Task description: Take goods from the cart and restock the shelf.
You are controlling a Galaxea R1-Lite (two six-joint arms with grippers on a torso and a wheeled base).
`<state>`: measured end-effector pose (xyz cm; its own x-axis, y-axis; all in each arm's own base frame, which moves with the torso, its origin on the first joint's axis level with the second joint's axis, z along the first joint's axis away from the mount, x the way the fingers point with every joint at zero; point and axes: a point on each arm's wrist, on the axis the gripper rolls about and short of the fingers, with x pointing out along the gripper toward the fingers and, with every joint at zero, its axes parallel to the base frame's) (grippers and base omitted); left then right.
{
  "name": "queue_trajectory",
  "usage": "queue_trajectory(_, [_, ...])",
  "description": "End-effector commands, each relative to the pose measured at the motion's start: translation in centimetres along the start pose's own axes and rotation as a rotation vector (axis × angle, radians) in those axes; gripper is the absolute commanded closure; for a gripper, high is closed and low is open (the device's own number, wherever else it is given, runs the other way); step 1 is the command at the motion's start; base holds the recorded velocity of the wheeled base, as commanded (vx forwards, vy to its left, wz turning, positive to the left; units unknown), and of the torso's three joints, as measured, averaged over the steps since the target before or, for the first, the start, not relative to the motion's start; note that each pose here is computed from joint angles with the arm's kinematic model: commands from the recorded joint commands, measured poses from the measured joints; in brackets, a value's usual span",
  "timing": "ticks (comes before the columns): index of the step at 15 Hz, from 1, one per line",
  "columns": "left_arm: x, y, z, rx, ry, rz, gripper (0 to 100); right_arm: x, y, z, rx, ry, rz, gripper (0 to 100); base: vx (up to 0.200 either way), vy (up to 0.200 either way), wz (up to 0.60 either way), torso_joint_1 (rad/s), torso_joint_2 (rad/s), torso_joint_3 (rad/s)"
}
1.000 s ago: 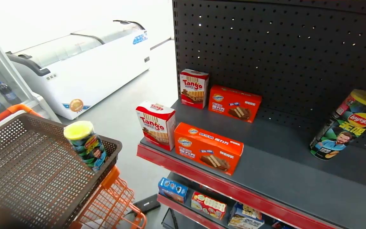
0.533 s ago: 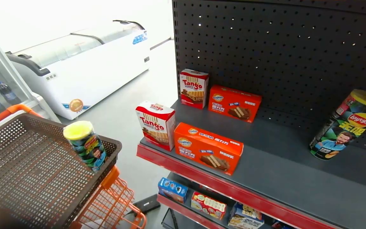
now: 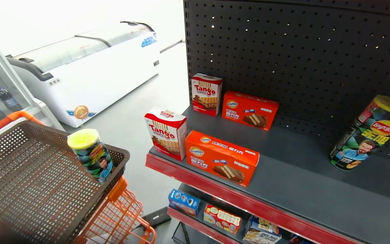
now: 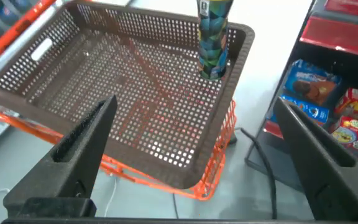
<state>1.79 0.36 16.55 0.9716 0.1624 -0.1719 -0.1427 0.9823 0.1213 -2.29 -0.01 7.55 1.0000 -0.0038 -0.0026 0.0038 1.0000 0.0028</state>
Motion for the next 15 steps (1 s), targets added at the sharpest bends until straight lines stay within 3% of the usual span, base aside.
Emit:
queue_trajectory(1, [3.8,-0.5,1.0,-0.021,0.165,-0.003,0,0.0,0.0,0.0,0.000,0.001,0.001,0,0.000,0.000,0.00,0.000,0.00,0.000])
queue_trajectory(4, [6.8,-1.1,1.5,-0.052,0.207,-0.035,0,0.0,0.0,0.0,0.000,0.001,-0.001,0,0.000,0.000,0.00,0.000,0.00,0.000])
queue_trajectory(7, [10.0,-1.6,1.3,-0.055,0.260,-0.058,0,0.0,0.0,0.0,0.000,0.001,-0.001,0,0.000,0.000,0.00,0.000,0.00,0.000])
queue_trajectory(10, [12.4,-1.2,0.9,-0.066,0.253,-0.015,0,0.0,0.0,0.0,0.000,0.001,-0.001,0,0.000,0.000,0.00,0.000,0.00,0.000])
queue_trajectory(11, [15.5,-1.3,0.5,-0.073,0.232,0.000,0,0.0,0.0,0.0,0.000,0.001,0.001,0,0.000,0.000,0.00,0.000,0.00,0.000])
queue_trajectory(14, [19.0,-2.1,-1.6,-0.073,0.158,-0.008,0,0.0,0.0,0.0,0.000,0.001,-0.001,0,0.000,0.000,0.00,0.000,0.00,0.000])
queue_trajectory(15, [20.0,-2.2,-1.9,-0.080,0.108,-0.008,0,0.0,0.0,0.0,0.000,0.001,0.001,0,0.000,0.000,0.00,0.000,0.00,0.000])
